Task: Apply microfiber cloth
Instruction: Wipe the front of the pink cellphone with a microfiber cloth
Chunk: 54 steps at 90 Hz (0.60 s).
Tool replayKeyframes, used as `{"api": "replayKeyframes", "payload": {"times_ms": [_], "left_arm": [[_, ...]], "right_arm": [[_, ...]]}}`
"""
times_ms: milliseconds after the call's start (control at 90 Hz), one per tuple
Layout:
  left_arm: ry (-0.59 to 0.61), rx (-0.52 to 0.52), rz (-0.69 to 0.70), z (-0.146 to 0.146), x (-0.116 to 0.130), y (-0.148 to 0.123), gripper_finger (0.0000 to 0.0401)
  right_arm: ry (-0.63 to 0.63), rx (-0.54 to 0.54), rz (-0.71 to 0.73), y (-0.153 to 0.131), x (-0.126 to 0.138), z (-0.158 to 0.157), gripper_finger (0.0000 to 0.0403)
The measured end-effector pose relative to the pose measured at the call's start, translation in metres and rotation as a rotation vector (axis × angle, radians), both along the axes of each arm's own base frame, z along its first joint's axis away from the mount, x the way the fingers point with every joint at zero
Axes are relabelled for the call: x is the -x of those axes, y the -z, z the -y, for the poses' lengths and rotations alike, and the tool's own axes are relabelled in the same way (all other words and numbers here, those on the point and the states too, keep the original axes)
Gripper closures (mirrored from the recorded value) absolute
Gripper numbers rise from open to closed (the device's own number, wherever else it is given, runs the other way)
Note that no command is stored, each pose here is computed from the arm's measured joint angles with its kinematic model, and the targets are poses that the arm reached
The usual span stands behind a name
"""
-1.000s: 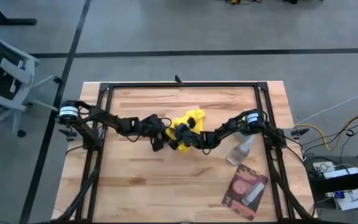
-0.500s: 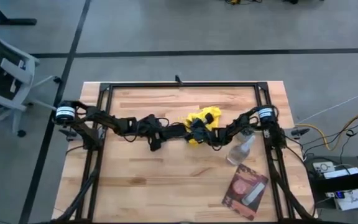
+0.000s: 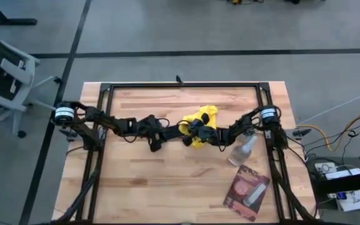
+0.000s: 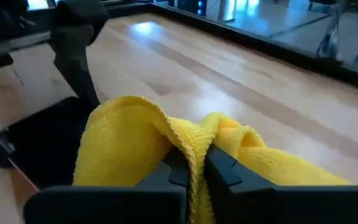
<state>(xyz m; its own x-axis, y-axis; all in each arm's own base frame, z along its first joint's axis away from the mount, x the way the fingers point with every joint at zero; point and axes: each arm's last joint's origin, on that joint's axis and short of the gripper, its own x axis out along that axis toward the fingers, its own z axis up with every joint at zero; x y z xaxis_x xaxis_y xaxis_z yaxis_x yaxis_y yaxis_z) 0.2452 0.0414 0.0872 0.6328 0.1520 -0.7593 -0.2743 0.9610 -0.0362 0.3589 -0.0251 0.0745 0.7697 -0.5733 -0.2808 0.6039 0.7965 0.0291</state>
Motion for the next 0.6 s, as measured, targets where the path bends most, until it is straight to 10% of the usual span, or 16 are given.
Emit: {"api": "replayKeyframes", "payload": {"times_ms": [600], "left_arm": [[-0.005, 0.005, 0.006, 0.0, 0.0, 0.0, 0.0076]], "right_arm": [[-0.186, -0.03, 0.057, 0.012, -0.041, -0.018, 0.0403]]}}
